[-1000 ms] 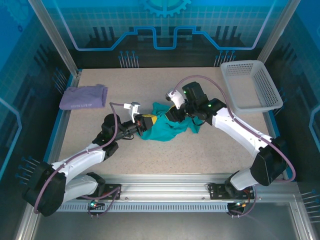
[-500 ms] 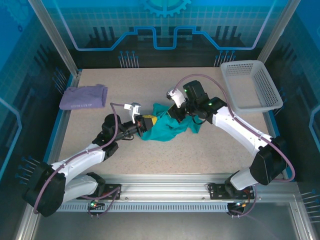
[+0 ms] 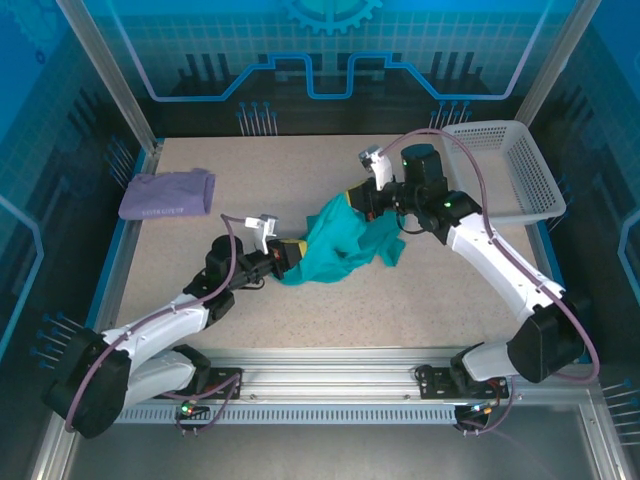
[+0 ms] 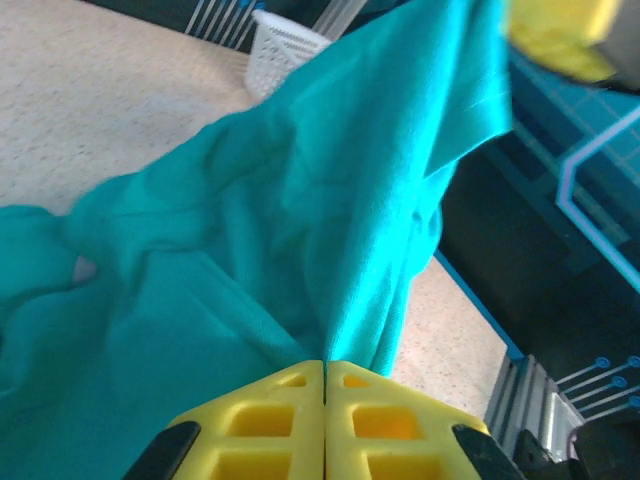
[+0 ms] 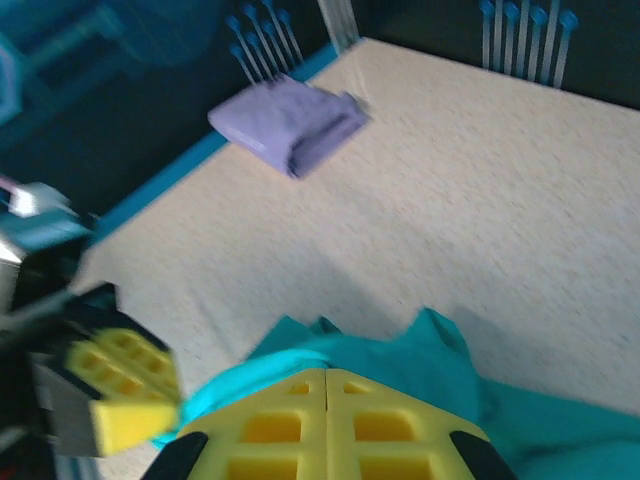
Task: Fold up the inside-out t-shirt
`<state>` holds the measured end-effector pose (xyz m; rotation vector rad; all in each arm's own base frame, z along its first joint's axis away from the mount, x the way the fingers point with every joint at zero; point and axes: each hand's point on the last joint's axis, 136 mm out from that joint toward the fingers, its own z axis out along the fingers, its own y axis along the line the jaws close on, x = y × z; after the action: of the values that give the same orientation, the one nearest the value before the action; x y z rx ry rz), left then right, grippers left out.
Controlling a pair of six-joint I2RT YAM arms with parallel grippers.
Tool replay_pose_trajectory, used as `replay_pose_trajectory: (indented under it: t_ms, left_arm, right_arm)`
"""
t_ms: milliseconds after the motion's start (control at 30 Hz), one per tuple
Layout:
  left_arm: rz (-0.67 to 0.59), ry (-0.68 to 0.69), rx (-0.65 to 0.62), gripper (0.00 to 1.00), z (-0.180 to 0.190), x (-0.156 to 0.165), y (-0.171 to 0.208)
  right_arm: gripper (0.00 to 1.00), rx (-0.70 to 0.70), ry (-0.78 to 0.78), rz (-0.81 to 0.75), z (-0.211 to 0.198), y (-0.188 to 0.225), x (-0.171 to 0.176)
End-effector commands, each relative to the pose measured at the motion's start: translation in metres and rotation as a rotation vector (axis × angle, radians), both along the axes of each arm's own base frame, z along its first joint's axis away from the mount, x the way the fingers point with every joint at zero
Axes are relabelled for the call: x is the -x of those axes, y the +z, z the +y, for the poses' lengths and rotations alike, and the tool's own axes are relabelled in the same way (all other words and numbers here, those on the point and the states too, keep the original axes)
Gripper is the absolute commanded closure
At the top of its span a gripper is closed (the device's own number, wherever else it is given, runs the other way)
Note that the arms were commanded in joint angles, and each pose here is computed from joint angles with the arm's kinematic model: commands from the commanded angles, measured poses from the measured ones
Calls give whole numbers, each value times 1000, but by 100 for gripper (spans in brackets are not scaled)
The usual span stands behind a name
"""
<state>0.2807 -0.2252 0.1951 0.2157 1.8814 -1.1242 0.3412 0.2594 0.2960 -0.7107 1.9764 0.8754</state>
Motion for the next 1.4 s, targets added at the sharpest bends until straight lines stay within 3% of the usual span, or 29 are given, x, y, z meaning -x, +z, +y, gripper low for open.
replay_pose_trajectory:
  t_ms: [0,67,200,333,467,600,800,1167,1367]
  left_arm:
    - [83,55,-44,91,7,0,-27]
    - [128,81,-73,90,11,-2,-42]
    - [191,129,-151,76,20,-3,-61]
    - [127,165,-197,55,29,-4,-44]
    - [26,156,-248,48,27,-1,-9]
    - [-68,49,-227,51,2,10,31]
    - [-71,-38,-180,54,-25,0,52]
    - [-39,-41,-238,66,-40,-27,45]
    - [-36,-9,-265,67,-37,-35,40]
  right_arm:
    - [100,-117,68,-6,12,16,6]
    - [100,-135,80,-4,13,16,6]
    - [100,-138,114,28,16,11,8]
    - [100,-110,143,76,21,-4,13]
    - [100,-85,144,102,24,-15,17]
    - [100,-73,150,113,29,-21,19]
    - [100,-68,161,113,33,-22,21]
    - [100,-59,163,101,32,-21,24]
    - [100,-56,163,100,31,-21,26]
